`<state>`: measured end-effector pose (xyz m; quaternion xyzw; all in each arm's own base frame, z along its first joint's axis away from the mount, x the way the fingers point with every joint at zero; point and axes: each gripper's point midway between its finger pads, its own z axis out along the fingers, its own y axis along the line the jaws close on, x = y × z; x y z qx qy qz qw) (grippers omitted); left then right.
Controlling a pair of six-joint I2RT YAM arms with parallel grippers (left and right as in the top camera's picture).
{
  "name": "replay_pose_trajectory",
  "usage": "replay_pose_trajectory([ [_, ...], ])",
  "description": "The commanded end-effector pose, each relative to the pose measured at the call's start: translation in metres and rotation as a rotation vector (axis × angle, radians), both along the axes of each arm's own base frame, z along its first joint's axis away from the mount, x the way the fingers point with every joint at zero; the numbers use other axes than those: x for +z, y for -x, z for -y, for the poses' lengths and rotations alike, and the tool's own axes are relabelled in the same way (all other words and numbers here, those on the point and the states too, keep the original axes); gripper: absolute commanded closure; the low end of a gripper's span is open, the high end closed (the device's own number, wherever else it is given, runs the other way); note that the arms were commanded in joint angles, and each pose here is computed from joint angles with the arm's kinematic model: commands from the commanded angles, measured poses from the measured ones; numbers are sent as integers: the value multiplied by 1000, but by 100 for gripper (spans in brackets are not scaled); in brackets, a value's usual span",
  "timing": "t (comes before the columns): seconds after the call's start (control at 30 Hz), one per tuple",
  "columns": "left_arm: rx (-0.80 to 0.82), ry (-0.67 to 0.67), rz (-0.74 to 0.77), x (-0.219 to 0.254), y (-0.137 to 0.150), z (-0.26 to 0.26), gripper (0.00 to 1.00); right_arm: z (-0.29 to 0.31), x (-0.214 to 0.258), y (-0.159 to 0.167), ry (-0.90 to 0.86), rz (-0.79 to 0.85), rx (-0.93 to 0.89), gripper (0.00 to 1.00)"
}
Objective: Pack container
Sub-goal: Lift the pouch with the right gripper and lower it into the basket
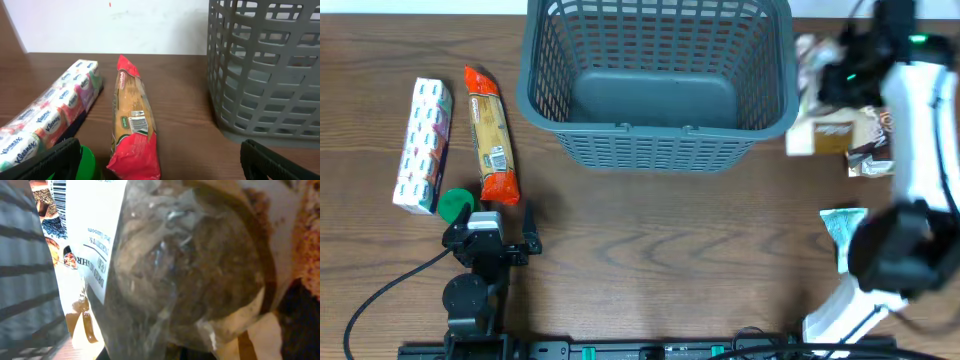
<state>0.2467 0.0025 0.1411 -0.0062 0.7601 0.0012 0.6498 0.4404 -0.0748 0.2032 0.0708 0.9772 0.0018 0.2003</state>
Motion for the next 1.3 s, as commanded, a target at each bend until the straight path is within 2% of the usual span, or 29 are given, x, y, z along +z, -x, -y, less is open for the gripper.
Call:
replay_pose_trajectory([
  [0.0, -11, -12, -50, -16, 2, 2, 1, 13, 70, 18, 21, 150, -103, 99],
  [0.17, -11, -12, -50, -16, 2, 2, 1, 3, 149, 38, 71, 364, -70, 99],
  [0.33, -11, -12, -50, -16, 2, 2, 1, -36, 225, 56, 132, 606, 75, 99],
  [0.5, -11, -12, -50, -16, 2, 2, 1, -100, 273, 62, 161, 797, 300, 99],
  [0.63, -11, -12, -50, -16, 2, 2, 2, -148, 289, 55, 165, 885, 452, 99],
  [0.77, -11, -12, -50, -16, 2, 2, 1, -190, 284, 40, 188, 911, 590, 99],
  [0.9, -11, -12, -50, -16, 2, 2, 1, -223, 255, 17, 224, 867, 713, 99],
  [1.1, -11, -12, -50, -16, 2, 2, 1, -268, 173, -14, 274, 686, 914, 99],
  [1.27, -11, -12, -50, -16, 2, 2, 2, -295, 99, -24, 260, 503, 1011, 99],
])
